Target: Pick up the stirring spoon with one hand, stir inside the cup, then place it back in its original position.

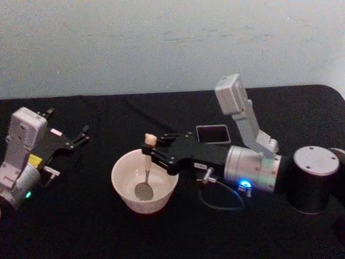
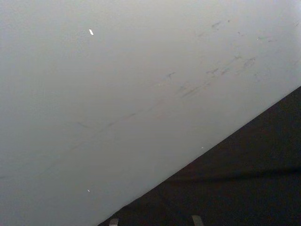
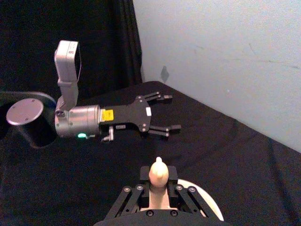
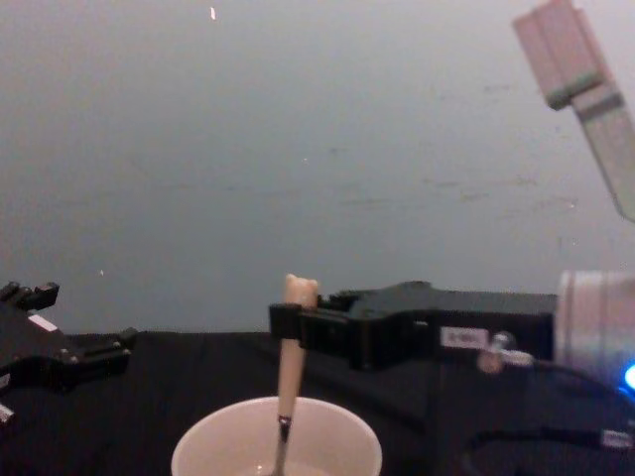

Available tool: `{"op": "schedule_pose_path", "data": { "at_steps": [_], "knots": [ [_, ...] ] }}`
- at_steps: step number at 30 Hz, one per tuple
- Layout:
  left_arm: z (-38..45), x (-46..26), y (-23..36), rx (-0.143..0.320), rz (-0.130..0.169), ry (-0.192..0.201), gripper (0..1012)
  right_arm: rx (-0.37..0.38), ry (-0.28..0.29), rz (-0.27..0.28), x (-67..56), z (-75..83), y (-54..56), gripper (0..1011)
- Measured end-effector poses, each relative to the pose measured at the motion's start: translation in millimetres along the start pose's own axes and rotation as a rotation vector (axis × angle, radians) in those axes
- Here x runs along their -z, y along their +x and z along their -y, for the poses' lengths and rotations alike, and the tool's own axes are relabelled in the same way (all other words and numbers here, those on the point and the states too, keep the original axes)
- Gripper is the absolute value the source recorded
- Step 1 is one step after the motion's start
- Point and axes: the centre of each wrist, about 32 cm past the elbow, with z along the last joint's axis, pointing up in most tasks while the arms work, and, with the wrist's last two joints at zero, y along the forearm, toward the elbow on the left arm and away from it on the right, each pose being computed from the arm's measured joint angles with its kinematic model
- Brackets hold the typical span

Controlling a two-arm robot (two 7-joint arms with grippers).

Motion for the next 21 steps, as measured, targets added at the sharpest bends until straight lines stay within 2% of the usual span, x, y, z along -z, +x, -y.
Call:
{"op": "schedule_pose_path", "data": {
  "at_steps": [9,16,21],
  "knots": [
    [0.0,0.0,0.0,0.000,0.000,0.000,1001,0.034,0.009,0.001,-4.2,-25.6,4.4,212],
    [0.0,0.0,0.0,0.000,0.000,0.000,1001,0.087,0.004,0.008,-4.2,-36.5,12.9,212],
    [0.0,0.0,0.0,0.000,0.000,0.000,1001,0.120,0.001,0.012,-4.2,-36.6,19.6,212]
  ]
}}
